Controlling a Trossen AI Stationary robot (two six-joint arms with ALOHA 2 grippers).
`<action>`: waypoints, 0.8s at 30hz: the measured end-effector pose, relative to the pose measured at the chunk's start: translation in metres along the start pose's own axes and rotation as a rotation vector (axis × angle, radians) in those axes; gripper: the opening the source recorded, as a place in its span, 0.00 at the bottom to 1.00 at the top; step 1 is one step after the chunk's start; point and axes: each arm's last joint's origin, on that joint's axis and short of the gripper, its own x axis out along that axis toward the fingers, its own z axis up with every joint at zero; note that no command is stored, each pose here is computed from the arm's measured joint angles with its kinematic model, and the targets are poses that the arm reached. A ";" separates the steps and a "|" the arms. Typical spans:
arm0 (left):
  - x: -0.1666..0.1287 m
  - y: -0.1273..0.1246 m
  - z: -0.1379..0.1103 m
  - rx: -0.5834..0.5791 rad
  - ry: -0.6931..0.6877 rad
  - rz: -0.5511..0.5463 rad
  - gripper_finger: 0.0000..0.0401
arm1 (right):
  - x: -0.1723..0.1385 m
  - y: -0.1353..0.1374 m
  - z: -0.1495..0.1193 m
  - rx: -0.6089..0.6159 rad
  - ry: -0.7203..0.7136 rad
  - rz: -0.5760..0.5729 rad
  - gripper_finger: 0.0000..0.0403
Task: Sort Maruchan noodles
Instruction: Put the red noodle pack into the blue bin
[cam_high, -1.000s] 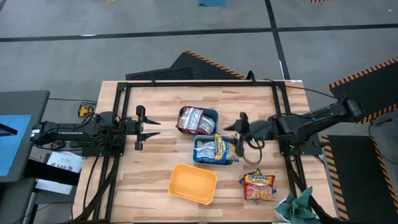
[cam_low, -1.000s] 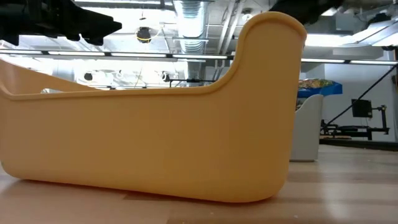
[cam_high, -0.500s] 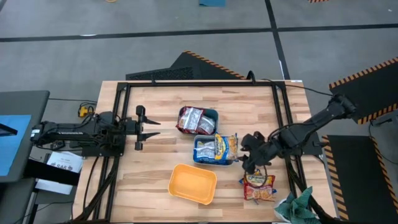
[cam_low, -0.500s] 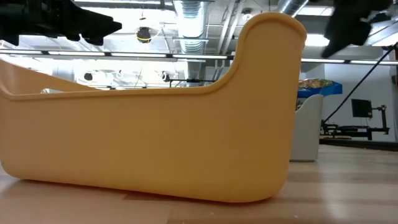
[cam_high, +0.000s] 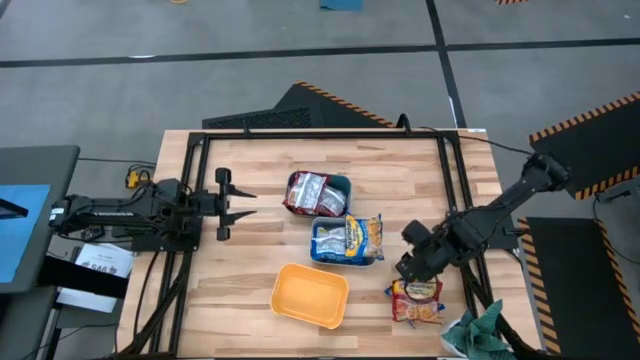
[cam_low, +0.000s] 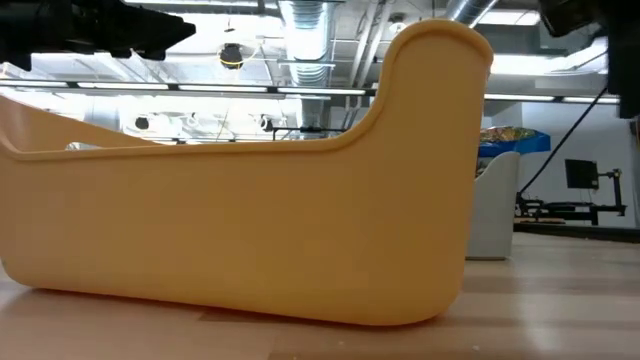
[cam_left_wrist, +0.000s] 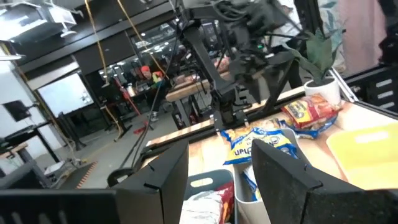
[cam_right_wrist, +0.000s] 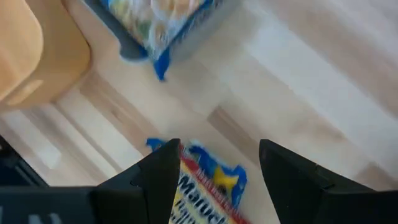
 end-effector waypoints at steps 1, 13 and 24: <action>0.000 0.000 0.000 0.000 0.001 0.006 0.41 | 0.001 0.004 -0.002 0.010 0.017 -0.017 0.59; 0.000 0.001 -0.001 -0.078 0.017 0.034 0.41 | 0.019 0.065 -0.015 0.025 0.206 -0.317 0.59; 0.000 0.001 0.000 -0.098 0.011 0.036 0.41 | 0.064 0.089 -0.035 -0.040 0.374 -0.327 0.59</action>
